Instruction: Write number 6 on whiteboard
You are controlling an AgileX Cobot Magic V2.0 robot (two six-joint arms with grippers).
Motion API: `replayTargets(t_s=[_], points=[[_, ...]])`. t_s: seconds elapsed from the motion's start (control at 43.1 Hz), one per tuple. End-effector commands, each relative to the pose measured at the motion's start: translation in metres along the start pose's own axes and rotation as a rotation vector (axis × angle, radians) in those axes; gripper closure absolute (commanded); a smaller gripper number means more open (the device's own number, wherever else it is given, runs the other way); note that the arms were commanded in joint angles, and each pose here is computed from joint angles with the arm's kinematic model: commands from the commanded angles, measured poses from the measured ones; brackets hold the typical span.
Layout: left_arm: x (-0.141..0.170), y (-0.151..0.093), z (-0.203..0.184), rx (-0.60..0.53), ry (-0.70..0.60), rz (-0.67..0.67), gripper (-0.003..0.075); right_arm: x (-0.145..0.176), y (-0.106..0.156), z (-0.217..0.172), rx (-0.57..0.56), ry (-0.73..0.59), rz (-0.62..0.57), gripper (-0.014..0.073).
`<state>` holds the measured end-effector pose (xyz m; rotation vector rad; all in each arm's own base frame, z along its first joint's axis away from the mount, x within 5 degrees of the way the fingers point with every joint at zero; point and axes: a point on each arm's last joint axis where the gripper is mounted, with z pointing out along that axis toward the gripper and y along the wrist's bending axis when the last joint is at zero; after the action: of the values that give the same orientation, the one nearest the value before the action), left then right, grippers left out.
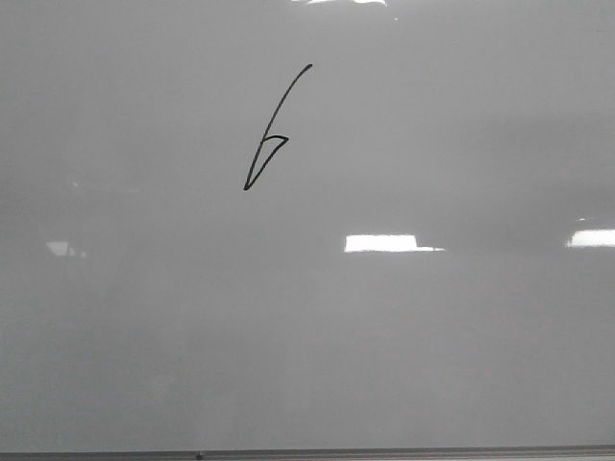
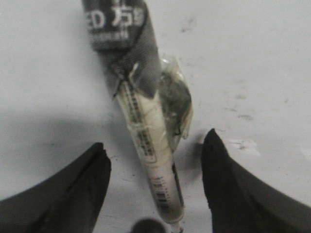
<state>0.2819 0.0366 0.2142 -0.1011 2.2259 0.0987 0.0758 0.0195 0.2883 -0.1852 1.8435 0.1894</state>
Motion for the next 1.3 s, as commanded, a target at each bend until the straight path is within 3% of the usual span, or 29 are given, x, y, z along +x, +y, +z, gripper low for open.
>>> replayTargets(t_s=[0.0,0.395,0.604,0.952,1.278], points=[[-0.024,0.002,-0.016,-0.026,-0.137,-0.002,0.0268,-0.016,-0.002,-0.003,0.024,-0.101,0.005,0.0656],[-0.031,0.0,-0.092,0.007,-0.295,0.004,0.0291,-0.018,-0.002,-0.003,0.031,-0.126,0.005,0.0656],[-0.018,-0.004,-0.143,0.005,-0.449,0.057,0.0419,-0.019,-0.003,-0.003,0.035,-0.143,0.005,0.0656],[0.034,-0.02,-0.209,0.151,-0.63,0.131,0.0742,-0.011,-0.002,-0.016,0.038,-0.217,-0.001,0.0656],[0.055,-0.017,-0.233,0.167,-0.753,0.131,0.0741,-0.005,0.0,-0.04,0.047,-0.375,-0.013,0.0656]])
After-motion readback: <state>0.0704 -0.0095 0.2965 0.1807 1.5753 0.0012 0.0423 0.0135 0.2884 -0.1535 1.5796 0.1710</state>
